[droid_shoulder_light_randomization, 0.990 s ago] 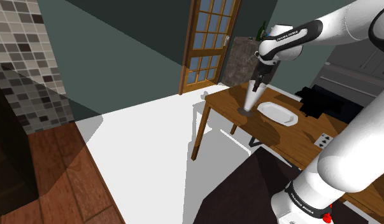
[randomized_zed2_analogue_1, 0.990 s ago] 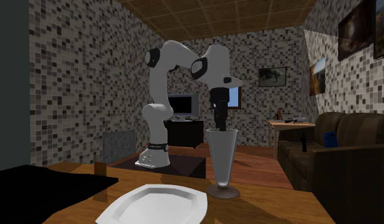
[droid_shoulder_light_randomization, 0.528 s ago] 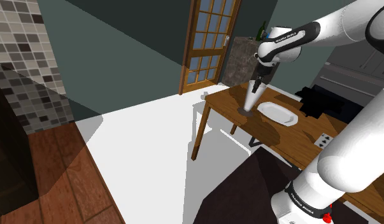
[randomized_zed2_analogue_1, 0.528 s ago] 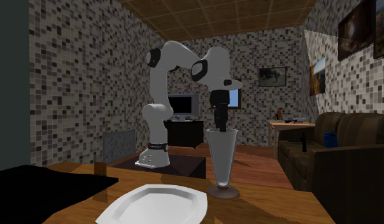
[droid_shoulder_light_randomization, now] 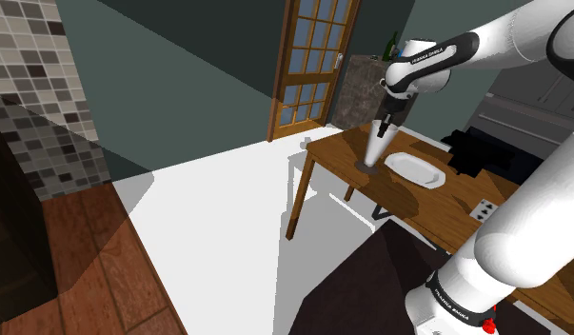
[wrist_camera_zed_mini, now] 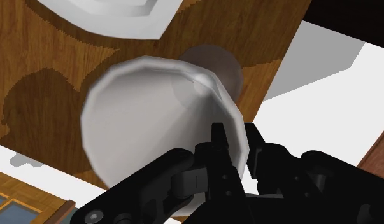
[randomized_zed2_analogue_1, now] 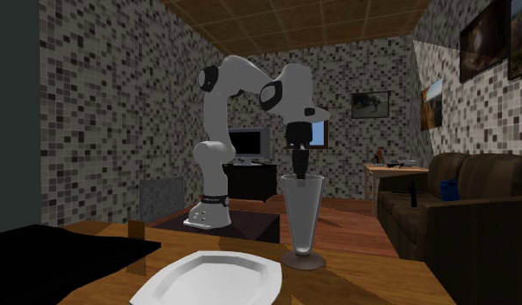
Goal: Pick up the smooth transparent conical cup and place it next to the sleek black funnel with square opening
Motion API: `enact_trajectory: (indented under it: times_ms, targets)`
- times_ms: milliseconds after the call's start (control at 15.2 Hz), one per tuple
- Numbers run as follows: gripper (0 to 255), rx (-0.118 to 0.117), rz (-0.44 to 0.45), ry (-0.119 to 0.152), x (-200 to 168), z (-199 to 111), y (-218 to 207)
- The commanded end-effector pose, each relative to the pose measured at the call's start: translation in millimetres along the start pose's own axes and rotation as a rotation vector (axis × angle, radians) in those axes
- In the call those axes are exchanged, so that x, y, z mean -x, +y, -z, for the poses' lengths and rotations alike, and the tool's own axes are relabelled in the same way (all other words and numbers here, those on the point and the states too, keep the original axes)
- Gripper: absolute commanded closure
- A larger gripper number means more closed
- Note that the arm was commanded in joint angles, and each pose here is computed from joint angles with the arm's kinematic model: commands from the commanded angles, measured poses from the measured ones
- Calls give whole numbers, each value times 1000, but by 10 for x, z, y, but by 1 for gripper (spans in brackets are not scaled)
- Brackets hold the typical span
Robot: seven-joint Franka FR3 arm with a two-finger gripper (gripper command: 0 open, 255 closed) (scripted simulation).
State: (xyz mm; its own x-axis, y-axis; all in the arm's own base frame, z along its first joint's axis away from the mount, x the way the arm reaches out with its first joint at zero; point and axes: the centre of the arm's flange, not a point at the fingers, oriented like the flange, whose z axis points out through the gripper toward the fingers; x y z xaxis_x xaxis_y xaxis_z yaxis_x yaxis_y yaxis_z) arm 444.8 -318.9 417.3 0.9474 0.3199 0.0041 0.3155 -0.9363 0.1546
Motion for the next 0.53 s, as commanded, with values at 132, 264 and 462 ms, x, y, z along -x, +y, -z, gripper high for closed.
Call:
enact_trajectory:
  times_ms: [132, 264, 462]
  targets:
    - [255, -1, 0, -2, 6, -14, 0]
    - [255, -1, 0, -2, 6, 91, 16]
    - [255, -1, 0, -2, 5, 247, 40]
